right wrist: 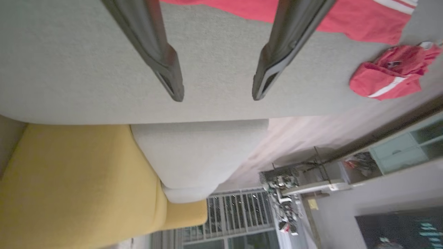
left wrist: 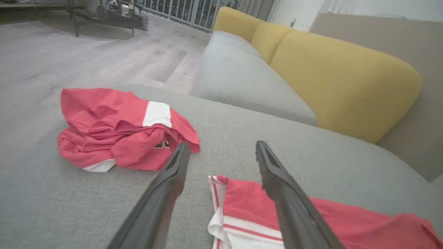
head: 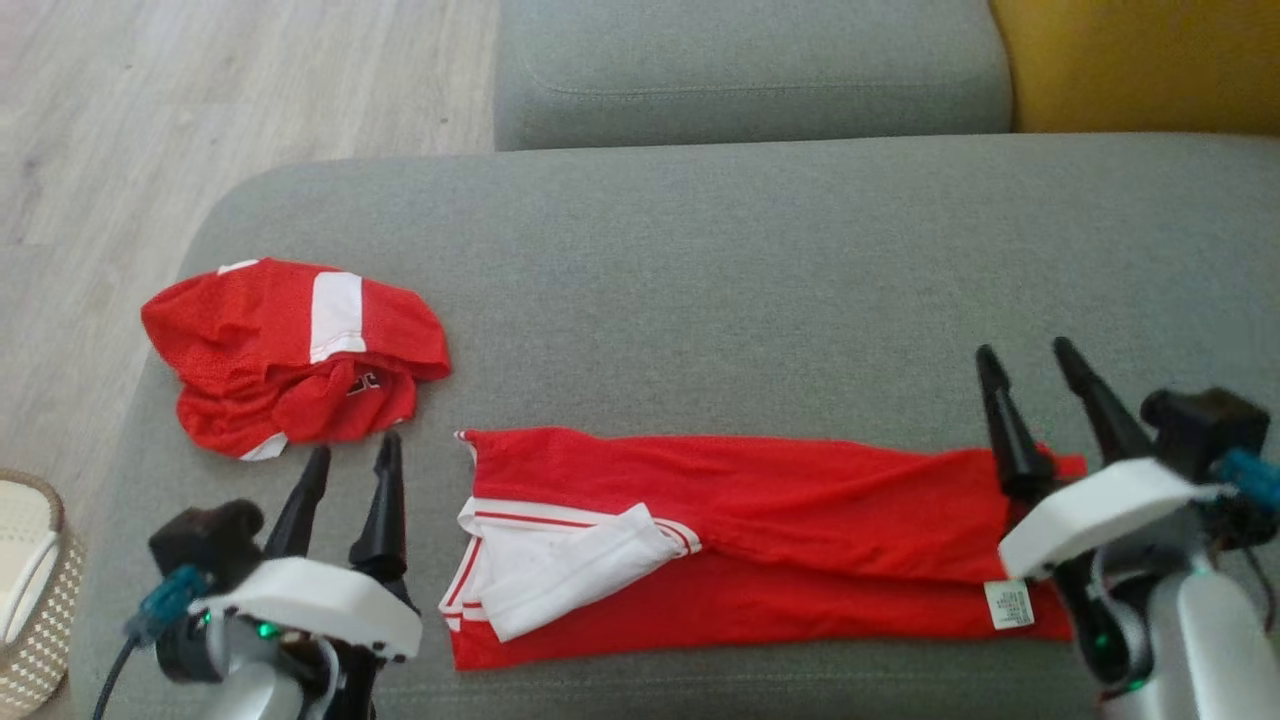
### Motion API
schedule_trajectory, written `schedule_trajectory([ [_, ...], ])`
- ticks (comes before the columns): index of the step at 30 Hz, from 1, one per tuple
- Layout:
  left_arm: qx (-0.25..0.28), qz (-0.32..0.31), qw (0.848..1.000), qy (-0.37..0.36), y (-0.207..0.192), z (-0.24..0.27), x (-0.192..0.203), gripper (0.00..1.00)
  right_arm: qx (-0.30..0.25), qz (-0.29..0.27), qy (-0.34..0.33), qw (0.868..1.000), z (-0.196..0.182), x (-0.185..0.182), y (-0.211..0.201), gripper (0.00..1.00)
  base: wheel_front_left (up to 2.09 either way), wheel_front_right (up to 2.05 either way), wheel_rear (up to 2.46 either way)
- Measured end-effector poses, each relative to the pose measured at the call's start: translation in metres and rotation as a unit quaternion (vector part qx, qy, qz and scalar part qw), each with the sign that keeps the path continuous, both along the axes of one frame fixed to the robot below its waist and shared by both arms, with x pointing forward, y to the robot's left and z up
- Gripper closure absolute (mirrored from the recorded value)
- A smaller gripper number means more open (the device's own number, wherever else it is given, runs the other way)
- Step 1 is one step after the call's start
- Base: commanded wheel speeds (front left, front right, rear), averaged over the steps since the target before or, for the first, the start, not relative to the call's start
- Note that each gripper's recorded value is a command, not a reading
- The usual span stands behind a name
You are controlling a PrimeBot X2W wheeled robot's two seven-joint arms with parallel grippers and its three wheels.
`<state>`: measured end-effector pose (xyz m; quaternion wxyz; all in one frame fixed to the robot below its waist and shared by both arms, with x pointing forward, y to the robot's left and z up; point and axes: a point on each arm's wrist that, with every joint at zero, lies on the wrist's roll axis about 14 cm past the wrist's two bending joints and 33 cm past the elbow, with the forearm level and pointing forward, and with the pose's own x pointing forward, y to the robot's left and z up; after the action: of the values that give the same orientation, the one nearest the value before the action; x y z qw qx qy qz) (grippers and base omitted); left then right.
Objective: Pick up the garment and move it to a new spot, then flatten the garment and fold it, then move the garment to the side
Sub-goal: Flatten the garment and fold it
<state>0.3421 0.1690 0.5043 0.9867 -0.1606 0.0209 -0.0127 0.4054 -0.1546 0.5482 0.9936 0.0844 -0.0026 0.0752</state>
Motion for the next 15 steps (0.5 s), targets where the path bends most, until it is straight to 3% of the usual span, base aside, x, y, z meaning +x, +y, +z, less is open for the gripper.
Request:
schedule_trajectory([
  [7,-0.031,0.042,0.998,-0.019,0.008,0.001,-0.014,0.0,0.043,-0.001,-0.054,0.998,-0.001,-0.02,0.006,0.0,0.0,0.0,0.0],
  [15,-0.036,0.069,0.996,-0.038,0.009,-0.001,-0.029,0.0,0.059,-0.014,-0.041,0.997,-0.024,-0.03,0.002,0.0,0.0,0.0,0.0],
])
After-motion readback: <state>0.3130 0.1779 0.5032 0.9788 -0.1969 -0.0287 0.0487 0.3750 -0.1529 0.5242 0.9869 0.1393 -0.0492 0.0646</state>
